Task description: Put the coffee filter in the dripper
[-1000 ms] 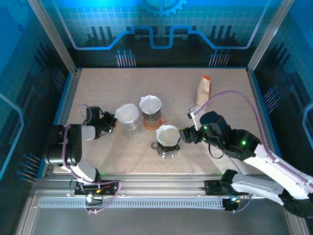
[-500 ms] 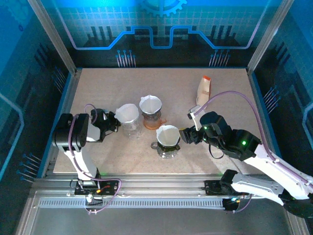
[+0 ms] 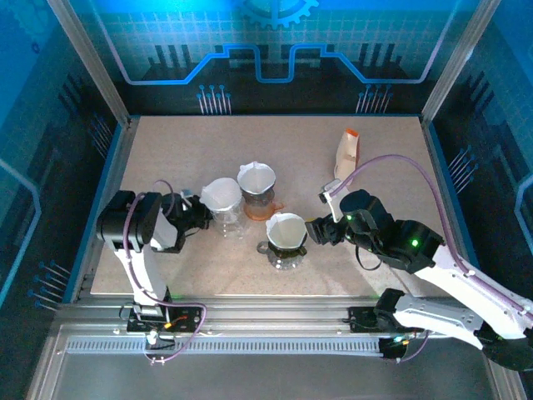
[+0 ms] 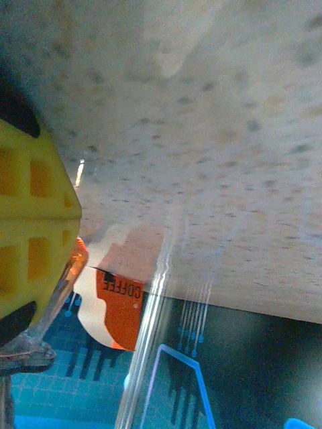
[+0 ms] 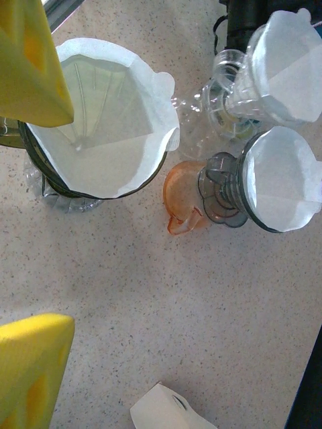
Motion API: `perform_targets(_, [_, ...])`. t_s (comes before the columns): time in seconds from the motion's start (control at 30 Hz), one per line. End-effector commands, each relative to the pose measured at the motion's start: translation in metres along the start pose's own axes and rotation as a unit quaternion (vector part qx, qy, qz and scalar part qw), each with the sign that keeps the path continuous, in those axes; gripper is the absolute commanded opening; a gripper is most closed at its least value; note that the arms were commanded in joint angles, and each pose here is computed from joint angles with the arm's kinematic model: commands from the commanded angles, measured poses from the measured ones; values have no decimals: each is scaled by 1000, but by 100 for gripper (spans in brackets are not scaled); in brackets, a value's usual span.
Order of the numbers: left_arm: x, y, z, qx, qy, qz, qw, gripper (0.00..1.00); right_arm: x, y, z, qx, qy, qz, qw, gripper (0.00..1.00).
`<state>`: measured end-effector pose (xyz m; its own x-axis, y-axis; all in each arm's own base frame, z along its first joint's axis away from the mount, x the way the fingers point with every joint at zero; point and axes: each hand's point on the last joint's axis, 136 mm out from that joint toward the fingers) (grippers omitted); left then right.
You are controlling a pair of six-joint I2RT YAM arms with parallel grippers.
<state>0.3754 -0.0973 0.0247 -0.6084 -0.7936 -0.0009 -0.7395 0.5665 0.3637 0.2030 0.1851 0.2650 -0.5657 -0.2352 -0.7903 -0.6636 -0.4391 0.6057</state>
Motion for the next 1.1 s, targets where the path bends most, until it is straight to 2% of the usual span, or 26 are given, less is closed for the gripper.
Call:
perform_targets(0.0, [19, 1, 16, -13, 30, 25, 999, 0, 2, -1, -6, 13, -8, 3, 1000, 75])
perform_targets(0.7, [68, 4, 30, -13, 29, 59, 998, 0, 0, -2, -3, 8, -16, 0, 1000, 75])
perform_targets(1.07, [57, 27, 42, -41, 38, 15, 998, 0, -6, 2, -3, 6, -19, -10, 1000, 75])
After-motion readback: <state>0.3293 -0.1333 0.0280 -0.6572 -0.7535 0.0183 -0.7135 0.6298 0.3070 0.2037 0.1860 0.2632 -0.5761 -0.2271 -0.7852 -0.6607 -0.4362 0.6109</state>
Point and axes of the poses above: each hand's point on the last joint's axis, 136 mm out from that joint toward the fingers, its own y axis back along the fingers, its own z axis along the line the jaws close on, x = y × z, and after that the axes turned 5 degrees about -y, right-handed
